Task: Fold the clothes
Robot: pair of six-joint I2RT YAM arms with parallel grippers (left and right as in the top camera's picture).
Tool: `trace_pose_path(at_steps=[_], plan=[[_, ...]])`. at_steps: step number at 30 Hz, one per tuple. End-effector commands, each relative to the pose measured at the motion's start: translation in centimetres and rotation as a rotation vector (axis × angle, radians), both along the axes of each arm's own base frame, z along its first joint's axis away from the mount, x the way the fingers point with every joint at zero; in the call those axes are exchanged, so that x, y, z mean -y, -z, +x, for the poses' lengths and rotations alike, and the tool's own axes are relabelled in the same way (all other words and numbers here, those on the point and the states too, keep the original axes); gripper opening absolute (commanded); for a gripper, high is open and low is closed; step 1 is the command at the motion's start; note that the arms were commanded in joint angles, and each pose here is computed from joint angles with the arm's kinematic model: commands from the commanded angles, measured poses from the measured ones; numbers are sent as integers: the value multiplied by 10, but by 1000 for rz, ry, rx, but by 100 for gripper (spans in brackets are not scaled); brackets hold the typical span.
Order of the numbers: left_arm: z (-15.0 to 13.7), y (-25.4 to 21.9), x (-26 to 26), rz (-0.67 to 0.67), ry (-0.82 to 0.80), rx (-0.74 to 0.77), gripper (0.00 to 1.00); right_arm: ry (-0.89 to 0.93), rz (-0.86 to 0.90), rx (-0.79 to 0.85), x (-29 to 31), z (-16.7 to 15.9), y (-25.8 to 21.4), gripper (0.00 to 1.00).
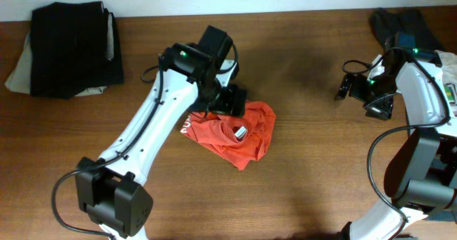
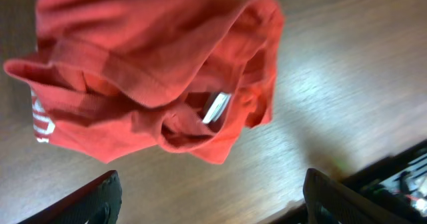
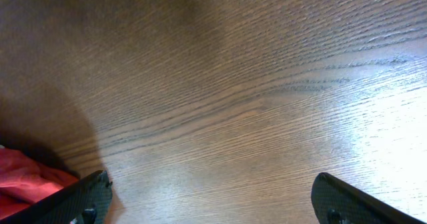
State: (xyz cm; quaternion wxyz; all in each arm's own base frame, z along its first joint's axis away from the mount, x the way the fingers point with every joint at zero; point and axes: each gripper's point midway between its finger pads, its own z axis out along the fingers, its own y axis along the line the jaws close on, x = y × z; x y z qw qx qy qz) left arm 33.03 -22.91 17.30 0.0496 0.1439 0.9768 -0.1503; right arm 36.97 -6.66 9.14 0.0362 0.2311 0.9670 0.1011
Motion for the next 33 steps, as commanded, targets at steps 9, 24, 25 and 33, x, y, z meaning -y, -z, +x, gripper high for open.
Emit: trace_pose_path(at_steps=[9, 24, 25, 33], plan=[[-15, 106, -15, 177, 28, -149, 80, -15, 10, -18, -4, -6, 1, 99], [-14, 110, -25, 239, 9, -143, 0, -15, 11, -21, -5, -7, 1, 98], [-18, 110, -27, 247, 7, -157, 1, -15, 11, -21, -5, -7, 1, 99], [-72, 94, -42, 364, 46, -336, 1, -17, 41, -13, -10, -5, 0, 99]])
